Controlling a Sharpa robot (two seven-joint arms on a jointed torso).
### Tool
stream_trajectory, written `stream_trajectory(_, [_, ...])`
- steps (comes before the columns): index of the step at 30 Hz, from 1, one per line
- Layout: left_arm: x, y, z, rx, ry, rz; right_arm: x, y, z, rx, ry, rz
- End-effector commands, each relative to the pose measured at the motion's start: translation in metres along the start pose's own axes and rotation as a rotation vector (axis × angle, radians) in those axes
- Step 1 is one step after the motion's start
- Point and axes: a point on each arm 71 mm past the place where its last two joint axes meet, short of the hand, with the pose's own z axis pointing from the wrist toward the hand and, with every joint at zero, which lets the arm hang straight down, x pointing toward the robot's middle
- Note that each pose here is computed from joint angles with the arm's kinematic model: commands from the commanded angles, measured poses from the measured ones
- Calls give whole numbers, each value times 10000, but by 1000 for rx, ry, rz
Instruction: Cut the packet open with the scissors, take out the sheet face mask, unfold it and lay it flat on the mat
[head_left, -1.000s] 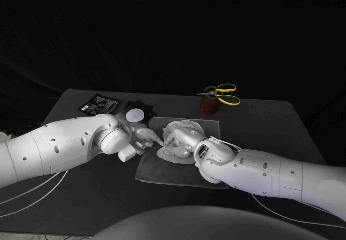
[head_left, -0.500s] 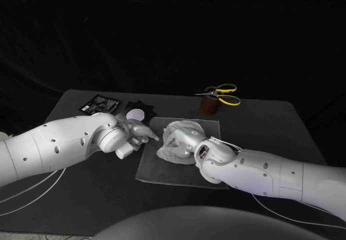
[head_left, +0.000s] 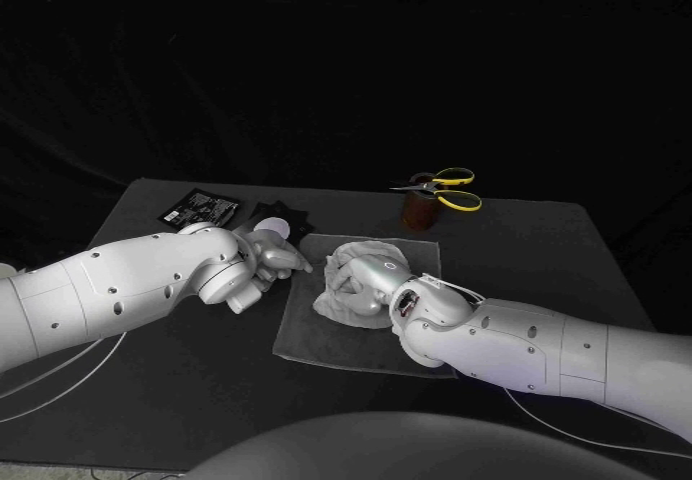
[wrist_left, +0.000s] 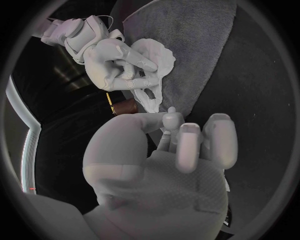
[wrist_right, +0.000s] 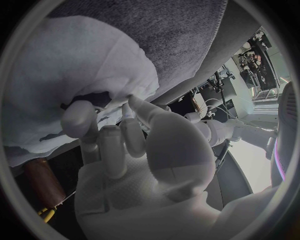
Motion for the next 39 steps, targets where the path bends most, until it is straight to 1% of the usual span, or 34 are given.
stream_trajectory(1, [-120, 32, -8, 48, -119, 44, 9, -17, -6, 6, 4, -10])
stream_trajectory(7, [-116, -29, -55, 156, -122, -24, -2, -22, -11, 1, -8, -5])
stream_trajectory(12, [-123, -48, -126, 252, -122, -71, -10, -30, -17, -1, -16, 0])
stream_trajectory(15, [-123, -54, -179, 312, -119, -77, -15, -36, -22, -4, -24, 7])
stream_trajectory(17, [-112, -47, -207, 336, -107, -72, -19, -39, -24, -8, -30, 14])
stream_trajectory(19, [-100, -38, -230, 350, -97, -67, -24, -41, -26, -14, -39, 22])
stream_trajectory(22, [-83, -28, -257, 360, -90, -40, -48, -32, -31, -39, -72, 49])
stream_trajectory(26, [-65, -11, -280, 353, -99, 29, -99, -8, -49, -91, -136, 101])
stream_trajectory(29, [-58, 13, -288, 339, -111, 69, -127, 14, -73, -118, -168, 134])
stream_trajectory(31, [-58, 38, -293, 330, -117, 85, -131, 30, -91, -124, -167, 147])
stream_trajectory(33, [-59, 63, -299, 324, -119, 104, -126, 44, -109, -120, -154, 153])
stream_trajectory(37, [-56, 105, -313, 319, -125, 138, -90, 63, -132, -95, -101, 144])
stream_trajectory(39, [-66, 125, -320, 322, -142, 131, -70, 78, -135, -86, -76, 132])
